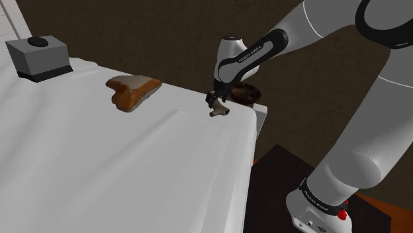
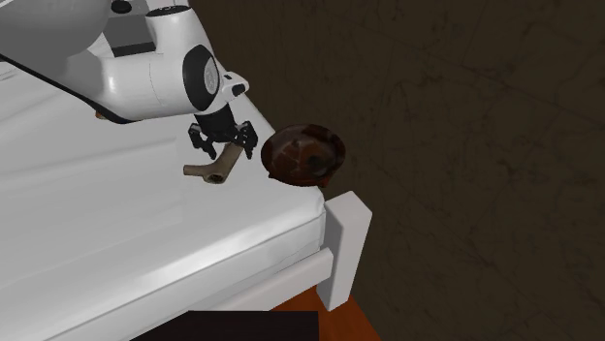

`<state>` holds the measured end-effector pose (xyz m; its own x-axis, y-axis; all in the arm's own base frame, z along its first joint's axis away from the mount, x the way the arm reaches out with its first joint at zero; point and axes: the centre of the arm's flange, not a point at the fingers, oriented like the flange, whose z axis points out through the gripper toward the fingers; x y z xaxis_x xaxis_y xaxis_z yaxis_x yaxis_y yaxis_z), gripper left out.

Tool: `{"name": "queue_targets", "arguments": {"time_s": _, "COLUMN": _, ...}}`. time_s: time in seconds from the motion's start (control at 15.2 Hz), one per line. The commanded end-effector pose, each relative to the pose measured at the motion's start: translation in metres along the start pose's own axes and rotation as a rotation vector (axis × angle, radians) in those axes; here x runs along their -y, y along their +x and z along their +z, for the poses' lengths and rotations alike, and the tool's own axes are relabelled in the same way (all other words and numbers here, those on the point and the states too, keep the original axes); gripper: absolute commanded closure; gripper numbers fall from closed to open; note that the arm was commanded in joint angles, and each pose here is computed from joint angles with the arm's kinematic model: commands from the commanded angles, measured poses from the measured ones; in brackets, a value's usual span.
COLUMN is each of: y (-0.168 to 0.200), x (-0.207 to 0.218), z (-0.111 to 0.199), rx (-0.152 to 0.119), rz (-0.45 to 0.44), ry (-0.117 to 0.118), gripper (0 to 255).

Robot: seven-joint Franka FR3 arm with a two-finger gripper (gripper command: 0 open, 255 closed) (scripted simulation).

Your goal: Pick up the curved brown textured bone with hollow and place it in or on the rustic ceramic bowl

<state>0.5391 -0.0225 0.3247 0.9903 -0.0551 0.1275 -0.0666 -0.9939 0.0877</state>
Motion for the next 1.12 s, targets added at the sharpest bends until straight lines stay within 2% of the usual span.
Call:
{"name": "queue_targets", "arguments": {"time_s": 0.0, "y": 0.0, "x": 0.0, "z": 0.0, "rx": 0.0, "rz": 0.0, "ry": 0.0, "gripper": 255}}
{"name": "queue_targets", "arguments": {"time_s": 0.59, "y": 0.0, "x": 0.0, "z": 0.0, "rx": 0.0, "rz": 0.0, "ry": 0.0, "gripper": 255}}
{"name": "queue_targets", "arguments": {"time_s": 1.06, "y": 0.005, "x": -0.003, "z": -0.036, "rx": 0.0, "rz": 0.0, "ry": 0.0, "gripper": 255}}
